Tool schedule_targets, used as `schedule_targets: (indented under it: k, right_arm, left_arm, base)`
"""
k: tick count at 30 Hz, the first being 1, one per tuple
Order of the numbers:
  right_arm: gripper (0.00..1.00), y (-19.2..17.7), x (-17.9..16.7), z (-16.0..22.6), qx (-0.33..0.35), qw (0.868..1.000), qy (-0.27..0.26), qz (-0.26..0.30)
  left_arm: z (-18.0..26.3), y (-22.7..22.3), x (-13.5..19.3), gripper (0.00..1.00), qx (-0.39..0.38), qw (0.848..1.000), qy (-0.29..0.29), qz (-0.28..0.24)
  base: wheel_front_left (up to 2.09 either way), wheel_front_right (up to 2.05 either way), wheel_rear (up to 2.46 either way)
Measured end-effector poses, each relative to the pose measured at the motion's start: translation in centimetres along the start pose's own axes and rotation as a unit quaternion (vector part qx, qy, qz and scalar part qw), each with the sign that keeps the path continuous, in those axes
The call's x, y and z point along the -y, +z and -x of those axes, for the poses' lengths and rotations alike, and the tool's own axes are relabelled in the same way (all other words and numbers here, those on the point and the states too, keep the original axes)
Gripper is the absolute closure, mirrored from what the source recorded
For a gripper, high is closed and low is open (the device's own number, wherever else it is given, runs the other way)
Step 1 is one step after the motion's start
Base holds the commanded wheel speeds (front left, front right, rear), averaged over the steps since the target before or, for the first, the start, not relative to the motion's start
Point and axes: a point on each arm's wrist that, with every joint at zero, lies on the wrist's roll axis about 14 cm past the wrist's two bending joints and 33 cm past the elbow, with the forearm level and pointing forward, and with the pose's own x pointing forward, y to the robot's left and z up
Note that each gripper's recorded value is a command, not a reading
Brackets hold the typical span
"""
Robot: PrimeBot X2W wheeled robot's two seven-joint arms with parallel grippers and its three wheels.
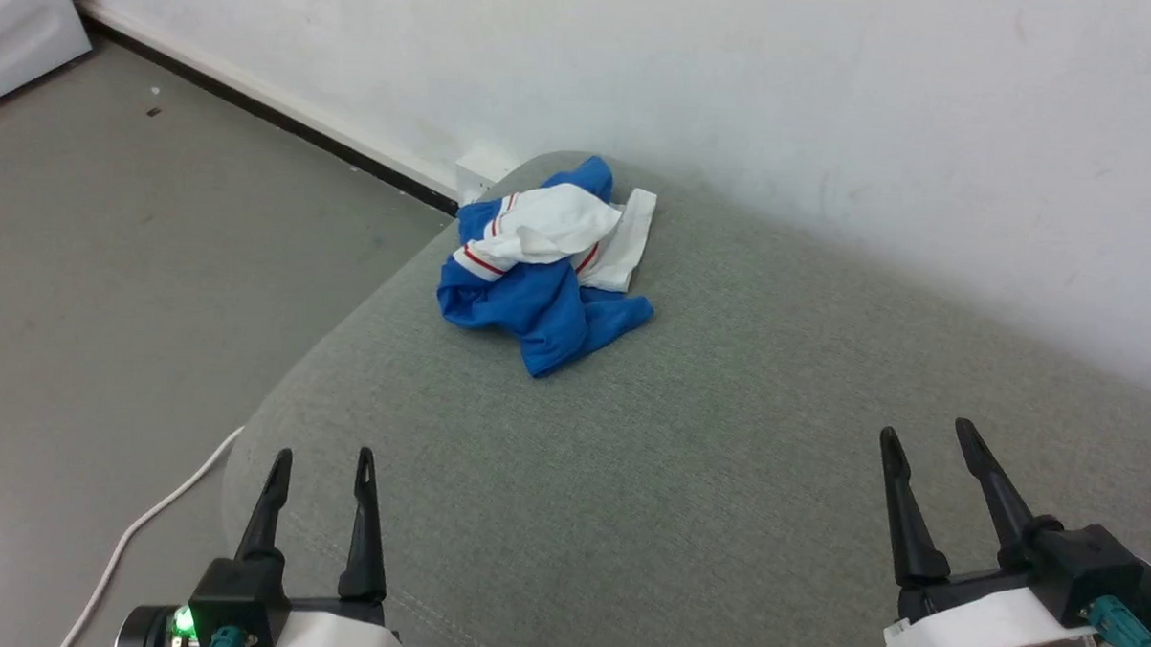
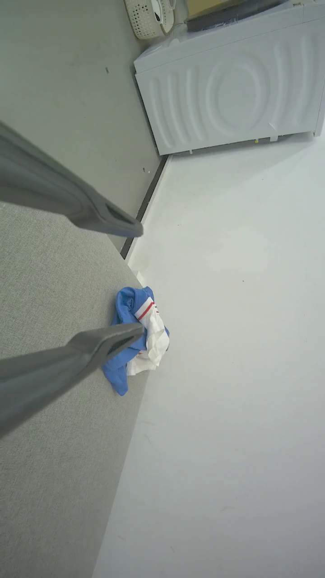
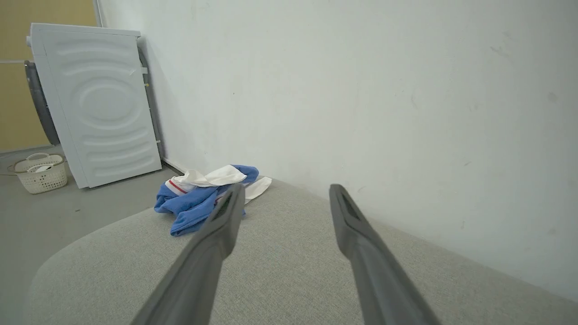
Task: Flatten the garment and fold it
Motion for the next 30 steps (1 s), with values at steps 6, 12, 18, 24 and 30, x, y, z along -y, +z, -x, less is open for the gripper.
schedule_targets:
  k: [6, 12, 18, 24, 30]
  right_arm:
    - [0.00, -0.2, -0.9, -0.4, 0.002, 1.000, 0.014, -0.003]
    - [0.00, -0.4, -1.5, -0.7, 0.002, 1.000, 0.024, -0.009]
    - [0.00, -0.8, -1.1, -0.7, -0.001, 1.000, 0.019, -0.010]
    - [0.00, -1.1, -0.4, -0.4, -0.004, 1.000, 0.009, -0.006]
    - [0.00, -1.4, 1.1, -0.1, -0.005, 1.000, -0.008, 0.007]
  left_arm:
    - [0.6, 0.2, -1.0, 0.00, 0.006, 1.000, 0.018, -0.002]
    - [1.2, 0.2, -1.6, 0.00, 0.007, 1.000, 0.030, 0.004]
    - [1.2, -0.2, -1.3, 0.00, 0.000, 1.000, 0.026, 0.004]
    - [0.7, -0.4, -0.7, 0.00, -0.005, 1.000, 0.018, 0.015]
    - [-1.5, -1.5, 1.4, 0.00, -0.023, 0.999, -0.041, 0.012]
  base:
    - [0.00, 0.00, 0.00]
    - [0.00, 0.00, 0.00]
    - [0.00, 0.00, 0.00]
    - [0.00, 0.00, 0.00]
    - [0.00, 0.00, 0.00]
